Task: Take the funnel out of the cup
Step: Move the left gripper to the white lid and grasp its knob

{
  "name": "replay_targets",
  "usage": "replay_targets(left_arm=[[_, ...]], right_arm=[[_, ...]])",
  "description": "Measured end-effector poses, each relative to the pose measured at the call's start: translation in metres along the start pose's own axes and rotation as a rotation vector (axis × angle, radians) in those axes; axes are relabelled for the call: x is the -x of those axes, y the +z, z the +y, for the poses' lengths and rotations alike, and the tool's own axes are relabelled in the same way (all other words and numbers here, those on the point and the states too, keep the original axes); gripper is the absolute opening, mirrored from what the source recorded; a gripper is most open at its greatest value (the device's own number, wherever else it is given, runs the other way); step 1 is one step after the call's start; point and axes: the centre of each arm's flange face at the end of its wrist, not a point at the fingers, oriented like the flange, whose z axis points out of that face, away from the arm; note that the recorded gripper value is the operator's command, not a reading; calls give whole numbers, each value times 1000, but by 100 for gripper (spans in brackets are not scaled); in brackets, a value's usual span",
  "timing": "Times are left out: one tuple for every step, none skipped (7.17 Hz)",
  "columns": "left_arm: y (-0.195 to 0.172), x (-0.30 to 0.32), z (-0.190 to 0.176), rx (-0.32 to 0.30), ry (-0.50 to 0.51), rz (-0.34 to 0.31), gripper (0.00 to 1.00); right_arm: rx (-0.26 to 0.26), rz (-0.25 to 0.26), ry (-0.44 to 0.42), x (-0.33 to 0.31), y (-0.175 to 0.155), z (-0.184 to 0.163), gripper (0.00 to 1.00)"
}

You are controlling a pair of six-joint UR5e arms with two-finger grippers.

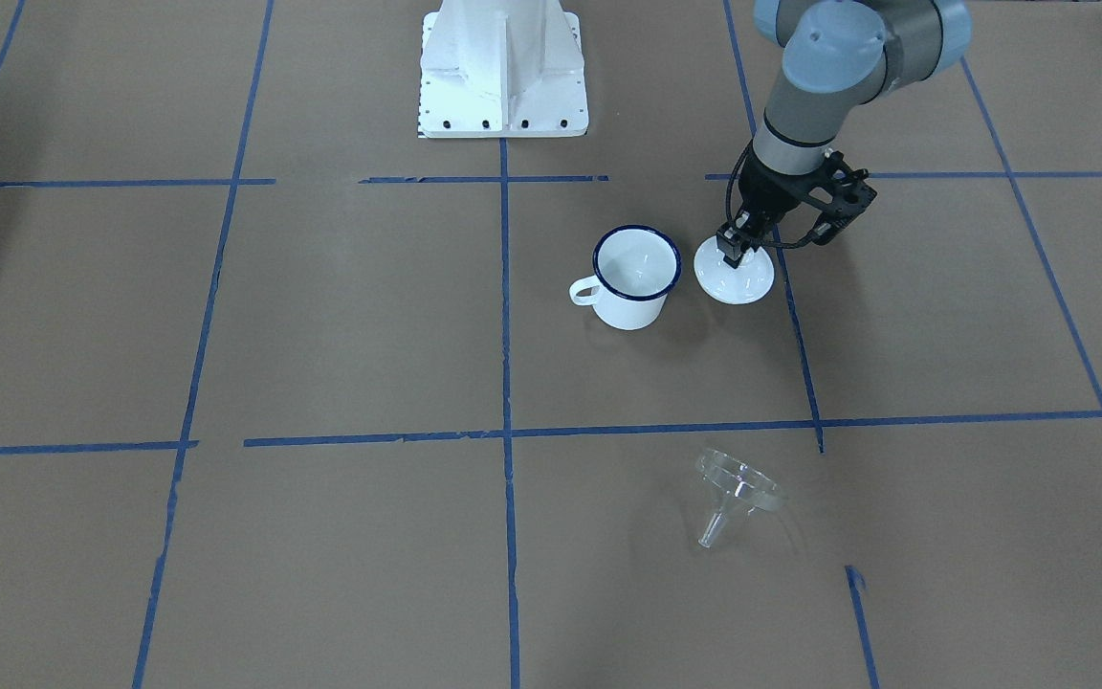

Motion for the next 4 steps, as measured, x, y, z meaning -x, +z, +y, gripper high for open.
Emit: replay_targets(left_arm=[[-29,-12,-3,-16,-19,15,0],[-51,-28,-3,-28,-35,23,0],[-66,-45,3,-27,-44,16,0],[-75,-58,11,-15,-51,2,0]], right_arm=[[0,0,0,0,0,0,100],[0,0,0,0,0,0,100],[0,0,0,0,0,0,100],[0,0,0,0,0,0,100]])
